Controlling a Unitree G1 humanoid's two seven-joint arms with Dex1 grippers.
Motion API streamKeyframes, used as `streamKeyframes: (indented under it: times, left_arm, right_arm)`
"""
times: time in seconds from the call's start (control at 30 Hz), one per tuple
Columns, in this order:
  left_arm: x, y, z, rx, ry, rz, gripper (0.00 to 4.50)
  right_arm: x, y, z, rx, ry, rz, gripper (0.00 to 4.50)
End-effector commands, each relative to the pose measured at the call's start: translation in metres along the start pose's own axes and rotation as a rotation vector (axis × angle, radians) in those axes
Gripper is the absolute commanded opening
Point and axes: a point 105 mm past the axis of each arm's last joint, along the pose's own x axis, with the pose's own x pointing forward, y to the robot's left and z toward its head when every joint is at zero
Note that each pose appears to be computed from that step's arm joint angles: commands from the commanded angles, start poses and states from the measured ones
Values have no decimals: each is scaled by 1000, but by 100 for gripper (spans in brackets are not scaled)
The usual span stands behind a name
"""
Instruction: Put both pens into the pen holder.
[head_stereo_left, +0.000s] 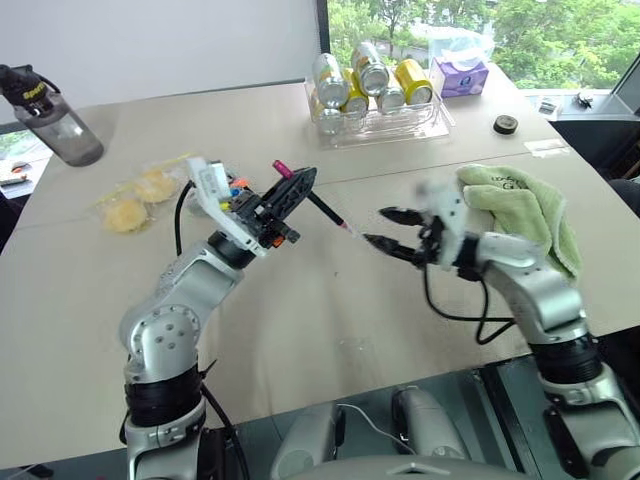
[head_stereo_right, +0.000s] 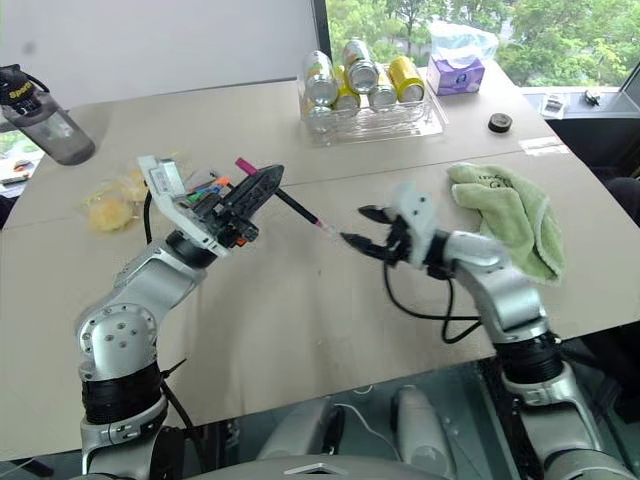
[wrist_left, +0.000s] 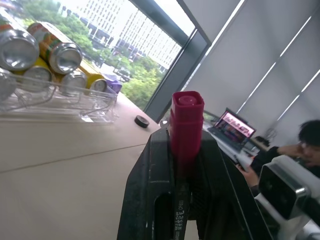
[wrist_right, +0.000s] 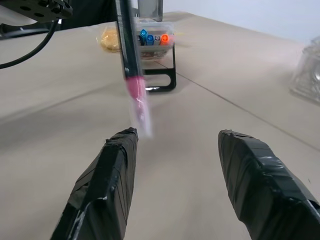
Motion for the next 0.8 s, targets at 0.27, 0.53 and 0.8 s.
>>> streamKeyframes:
  times: [0.27,0.53,0.8]
  left_arm:
    - [19,9,49,1093,-30,124,0]
    - [7,36,29,1478,140,149,0]
    - [8,48,19,1555,210,150,0]
  right_arm:
    - [-44,-4,62,47,-242,108,281]
    - [-51,-2,72,33,-286,127,281]
    - [-51,0,69,31,-269,138,281]
